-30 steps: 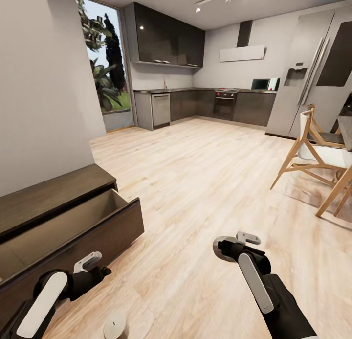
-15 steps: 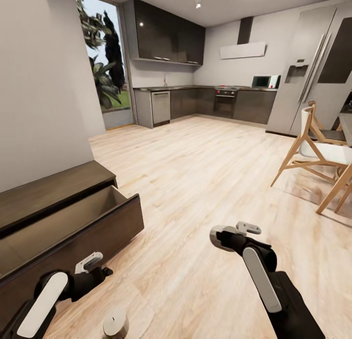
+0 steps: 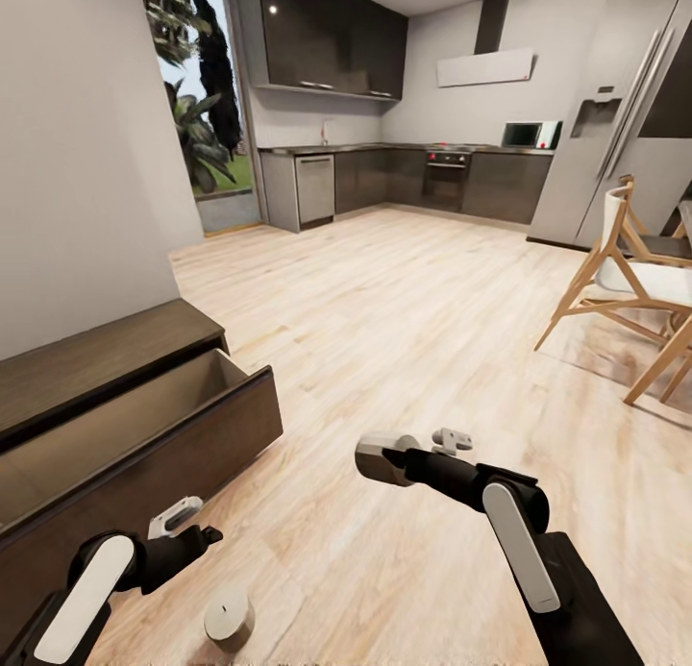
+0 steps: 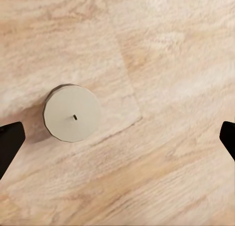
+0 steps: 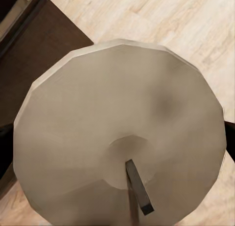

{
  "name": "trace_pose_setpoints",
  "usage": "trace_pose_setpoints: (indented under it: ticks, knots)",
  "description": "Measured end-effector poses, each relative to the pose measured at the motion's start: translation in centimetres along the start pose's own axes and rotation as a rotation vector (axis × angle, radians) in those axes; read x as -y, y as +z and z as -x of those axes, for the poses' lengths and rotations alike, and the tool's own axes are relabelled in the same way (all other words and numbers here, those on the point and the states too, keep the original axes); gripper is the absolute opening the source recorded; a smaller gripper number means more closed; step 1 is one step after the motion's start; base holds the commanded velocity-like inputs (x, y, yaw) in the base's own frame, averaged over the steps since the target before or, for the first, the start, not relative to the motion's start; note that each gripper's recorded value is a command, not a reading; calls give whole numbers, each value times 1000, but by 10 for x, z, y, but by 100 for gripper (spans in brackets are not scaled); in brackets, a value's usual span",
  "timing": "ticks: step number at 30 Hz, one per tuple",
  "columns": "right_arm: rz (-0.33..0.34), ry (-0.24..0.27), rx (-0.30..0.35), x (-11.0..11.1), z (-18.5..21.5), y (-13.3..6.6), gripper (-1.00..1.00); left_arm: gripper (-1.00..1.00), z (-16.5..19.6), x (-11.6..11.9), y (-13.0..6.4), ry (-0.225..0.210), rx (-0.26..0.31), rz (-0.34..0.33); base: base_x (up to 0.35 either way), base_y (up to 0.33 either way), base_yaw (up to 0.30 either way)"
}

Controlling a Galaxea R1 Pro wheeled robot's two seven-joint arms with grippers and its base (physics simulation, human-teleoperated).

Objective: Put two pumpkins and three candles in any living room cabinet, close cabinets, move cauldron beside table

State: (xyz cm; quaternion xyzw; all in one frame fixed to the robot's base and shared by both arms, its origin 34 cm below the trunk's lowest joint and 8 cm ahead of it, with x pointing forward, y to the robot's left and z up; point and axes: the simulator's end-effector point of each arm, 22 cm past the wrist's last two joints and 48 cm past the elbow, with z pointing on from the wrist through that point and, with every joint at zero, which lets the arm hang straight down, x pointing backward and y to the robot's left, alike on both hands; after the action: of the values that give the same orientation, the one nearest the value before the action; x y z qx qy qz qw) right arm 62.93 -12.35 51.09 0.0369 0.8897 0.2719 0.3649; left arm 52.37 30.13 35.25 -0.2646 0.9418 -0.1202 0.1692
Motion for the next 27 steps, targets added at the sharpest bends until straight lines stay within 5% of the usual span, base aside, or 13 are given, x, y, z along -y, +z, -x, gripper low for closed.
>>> trace_pose_setpoints:
  ticks: [10, 27]
  knots:
    - [58, 21, -34, -3, -15, 13, -100, 100, -10, -10, 15, -5, -31, 24, 0, 0, 0]
    - [45, 61, -95, 16, -43, 36, -100, 100, -28, -25, 39, -16, -87, 61, 0, 0, 0]
